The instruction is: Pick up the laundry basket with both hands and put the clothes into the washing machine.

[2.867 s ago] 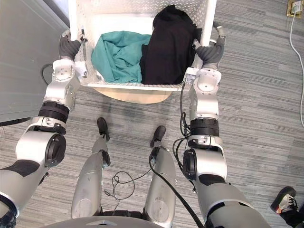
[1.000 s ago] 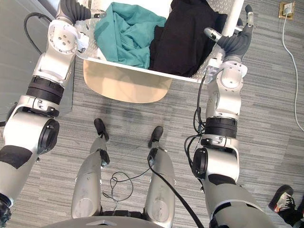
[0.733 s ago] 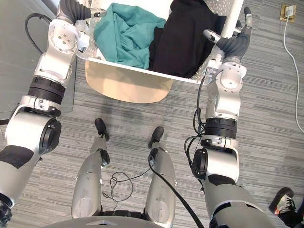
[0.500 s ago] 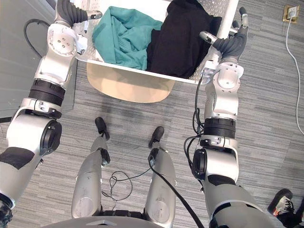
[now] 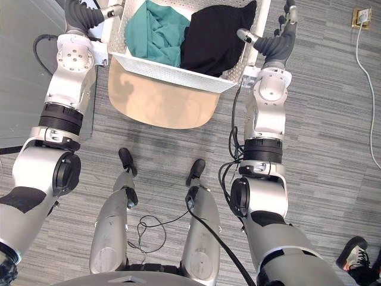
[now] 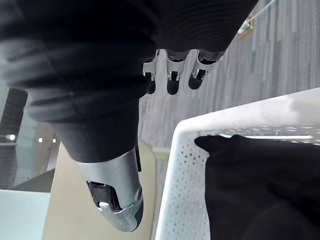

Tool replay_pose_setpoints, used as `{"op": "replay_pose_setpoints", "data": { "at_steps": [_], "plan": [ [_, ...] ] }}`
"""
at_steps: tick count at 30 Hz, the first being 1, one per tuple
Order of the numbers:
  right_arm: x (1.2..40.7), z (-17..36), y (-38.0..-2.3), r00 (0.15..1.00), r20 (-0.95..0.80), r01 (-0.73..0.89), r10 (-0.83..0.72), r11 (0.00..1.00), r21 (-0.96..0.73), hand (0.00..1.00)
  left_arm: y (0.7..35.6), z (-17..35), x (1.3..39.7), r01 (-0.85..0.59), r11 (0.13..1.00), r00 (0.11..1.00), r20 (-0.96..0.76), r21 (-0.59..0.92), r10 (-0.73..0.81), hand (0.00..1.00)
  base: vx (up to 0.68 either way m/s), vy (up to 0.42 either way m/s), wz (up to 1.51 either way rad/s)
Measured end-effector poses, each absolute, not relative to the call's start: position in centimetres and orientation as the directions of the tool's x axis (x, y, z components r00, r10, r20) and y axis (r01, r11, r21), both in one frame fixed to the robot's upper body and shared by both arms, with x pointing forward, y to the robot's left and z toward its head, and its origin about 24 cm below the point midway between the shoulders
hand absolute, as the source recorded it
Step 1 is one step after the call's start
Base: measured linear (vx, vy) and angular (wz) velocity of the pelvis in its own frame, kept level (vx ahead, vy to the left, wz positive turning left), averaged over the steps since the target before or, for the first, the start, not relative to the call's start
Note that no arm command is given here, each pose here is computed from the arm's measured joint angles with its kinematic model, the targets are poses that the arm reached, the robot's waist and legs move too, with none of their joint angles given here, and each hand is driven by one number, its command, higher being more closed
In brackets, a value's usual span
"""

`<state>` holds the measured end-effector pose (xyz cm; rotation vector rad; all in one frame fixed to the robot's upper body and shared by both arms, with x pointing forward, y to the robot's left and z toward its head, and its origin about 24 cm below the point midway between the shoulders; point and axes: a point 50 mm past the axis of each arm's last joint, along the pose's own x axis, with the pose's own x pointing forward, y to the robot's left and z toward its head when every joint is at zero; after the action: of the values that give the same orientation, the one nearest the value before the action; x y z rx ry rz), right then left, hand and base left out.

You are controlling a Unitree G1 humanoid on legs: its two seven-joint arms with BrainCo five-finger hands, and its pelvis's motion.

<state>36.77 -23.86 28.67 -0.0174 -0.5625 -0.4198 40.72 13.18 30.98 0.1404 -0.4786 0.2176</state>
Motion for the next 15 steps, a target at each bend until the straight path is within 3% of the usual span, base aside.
{"op": "replay_pose_setpoints", "data": {
  "at_steps": [11,15],
  "plan": [
    [37.1,28.1,-22.9,0.78,0.503,0.368,-0.373,0.923,0.114,0.0,12.8,30.1,40.9,-0.214,0.975,0.881,0.445,0.064,0.164,0.0,0.02,-0.063,0.0],
    [36.5,24.8,-23.6,0.804,0.452,0.393,-0.387,0.916,0.085,0.0,13.2,29.0,40.7,-0.209,0.977,0.883,0.436,0.037,0.173,0.0,0.02,-0.061,0.01]
  ]
}}
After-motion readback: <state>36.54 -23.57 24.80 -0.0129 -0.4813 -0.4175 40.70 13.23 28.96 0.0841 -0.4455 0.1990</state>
